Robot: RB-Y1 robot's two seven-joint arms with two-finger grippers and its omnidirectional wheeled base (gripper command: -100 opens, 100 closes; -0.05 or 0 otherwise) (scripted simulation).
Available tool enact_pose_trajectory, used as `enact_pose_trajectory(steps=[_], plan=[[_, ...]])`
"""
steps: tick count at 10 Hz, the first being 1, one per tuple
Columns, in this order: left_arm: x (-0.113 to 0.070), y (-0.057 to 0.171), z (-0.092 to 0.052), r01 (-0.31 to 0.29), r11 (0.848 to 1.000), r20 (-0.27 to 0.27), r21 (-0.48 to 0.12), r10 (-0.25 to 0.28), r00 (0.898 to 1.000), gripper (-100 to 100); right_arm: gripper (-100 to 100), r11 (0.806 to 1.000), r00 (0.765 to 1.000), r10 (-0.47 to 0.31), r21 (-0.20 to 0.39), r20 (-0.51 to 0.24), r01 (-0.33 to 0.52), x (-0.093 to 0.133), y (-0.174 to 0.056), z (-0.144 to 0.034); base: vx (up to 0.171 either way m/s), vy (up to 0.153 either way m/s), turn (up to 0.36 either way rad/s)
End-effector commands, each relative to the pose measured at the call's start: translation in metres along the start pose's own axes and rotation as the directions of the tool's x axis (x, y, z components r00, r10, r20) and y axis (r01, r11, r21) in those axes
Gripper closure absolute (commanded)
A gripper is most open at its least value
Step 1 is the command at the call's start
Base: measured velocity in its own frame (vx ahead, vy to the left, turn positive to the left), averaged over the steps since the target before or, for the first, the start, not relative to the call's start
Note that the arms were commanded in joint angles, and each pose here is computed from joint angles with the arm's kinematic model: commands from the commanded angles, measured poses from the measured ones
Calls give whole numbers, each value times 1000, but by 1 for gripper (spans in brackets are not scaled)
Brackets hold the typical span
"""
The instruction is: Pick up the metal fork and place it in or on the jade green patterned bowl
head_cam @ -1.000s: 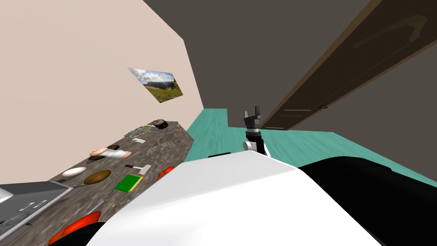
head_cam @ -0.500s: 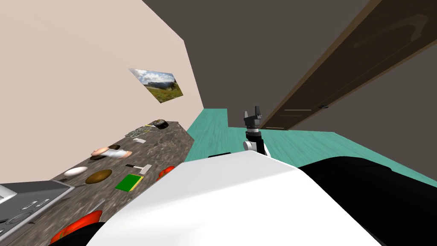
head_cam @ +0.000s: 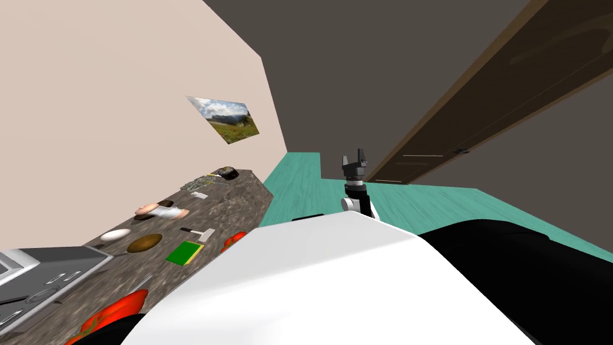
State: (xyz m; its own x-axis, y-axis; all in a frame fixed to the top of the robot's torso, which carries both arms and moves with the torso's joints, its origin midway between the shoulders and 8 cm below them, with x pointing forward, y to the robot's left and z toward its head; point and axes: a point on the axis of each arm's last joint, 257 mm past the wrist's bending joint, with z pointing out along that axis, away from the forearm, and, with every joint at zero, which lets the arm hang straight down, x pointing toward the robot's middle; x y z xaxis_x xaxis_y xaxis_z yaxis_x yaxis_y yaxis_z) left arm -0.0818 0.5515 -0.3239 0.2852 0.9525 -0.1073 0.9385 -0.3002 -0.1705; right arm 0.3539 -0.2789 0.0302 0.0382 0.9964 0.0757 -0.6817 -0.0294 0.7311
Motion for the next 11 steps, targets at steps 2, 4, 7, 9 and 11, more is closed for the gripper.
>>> enact_pose_trajectory(steps=[2,4,7,9,11], plan=[[5,6,-5,9,1000,-10,-23,-10,1000,100,0,1000,1000,0,0,0,0,0,0,0,-53,5,-112],[13,14,-11,26,998,-22,-54,-27,999,100,0,1000,1000,0,0,0,0,0,0,0,-184,27,-316],[28,25,-25,66,992,-40,-110,-71,997,100,0,1000,1000,0,0,0,0,0,0,0,-269,36,-355],[38,30,-35,104,984,-47,-146,-112,993,100,0,1000,1000,0,0,0,0,0,0,0,-319,14,-391],[43,32,-39,129,978,-46,-163,-139,989,100,0,1000,1000,0,0,0,0,0,0,0,-260,18,-237]])
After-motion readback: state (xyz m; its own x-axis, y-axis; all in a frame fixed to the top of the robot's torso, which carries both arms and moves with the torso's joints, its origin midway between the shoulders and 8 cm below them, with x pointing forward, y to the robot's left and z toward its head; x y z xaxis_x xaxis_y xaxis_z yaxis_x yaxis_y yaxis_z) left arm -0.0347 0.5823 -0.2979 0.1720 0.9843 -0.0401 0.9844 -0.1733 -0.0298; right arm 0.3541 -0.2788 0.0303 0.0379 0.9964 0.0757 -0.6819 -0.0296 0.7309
